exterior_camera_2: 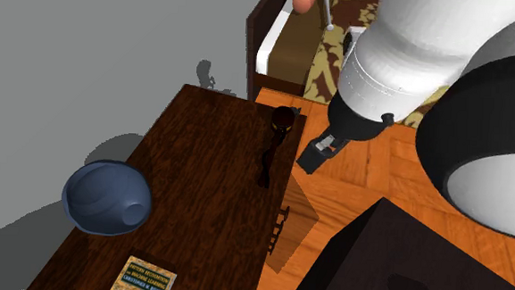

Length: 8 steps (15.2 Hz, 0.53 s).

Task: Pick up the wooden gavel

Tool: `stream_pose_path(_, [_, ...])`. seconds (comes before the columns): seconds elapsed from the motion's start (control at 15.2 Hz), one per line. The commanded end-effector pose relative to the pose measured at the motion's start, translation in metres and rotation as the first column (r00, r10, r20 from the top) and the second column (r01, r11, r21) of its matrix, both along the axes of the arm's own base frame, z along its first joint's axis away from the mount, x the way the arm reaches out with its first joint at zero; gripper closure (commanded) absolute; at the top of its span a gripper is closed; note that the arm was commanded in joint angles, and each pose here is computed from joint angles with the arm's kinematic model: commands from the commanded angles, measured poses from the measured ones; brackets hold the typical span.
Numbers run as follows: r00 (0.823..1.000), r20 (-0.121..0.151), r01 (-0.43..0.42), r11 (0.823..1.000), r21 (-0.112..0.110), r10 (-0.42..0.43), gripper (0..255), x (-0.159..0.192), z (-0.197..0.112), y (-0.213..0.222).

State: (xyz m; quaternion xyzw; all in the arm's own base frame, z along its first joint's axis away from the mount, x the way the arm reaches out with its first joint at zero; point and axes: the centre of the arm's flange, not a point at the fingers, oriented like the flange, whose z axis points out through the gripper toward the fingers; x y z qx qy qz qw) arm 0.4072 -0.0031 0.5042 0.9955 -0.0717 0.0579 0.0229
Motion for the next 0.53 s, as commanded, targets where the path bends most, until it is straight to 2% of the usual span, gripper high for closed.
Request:
stream_pose_path(0.0, [0.998,0.004,0.065,0.998,-0.003,-0.065,0,0.016,-0.021,-0.002])
stream_pose_path(0.2, [0.988,0.007,0.157,0.988,-0.008,-0.157,0,0.041,-0.052,-0.005])
stream_pose_path(0.46, [0.961,0.012,0.277,0.961,-0.014,-0.277,0,0.074,-0.092,-0.013])
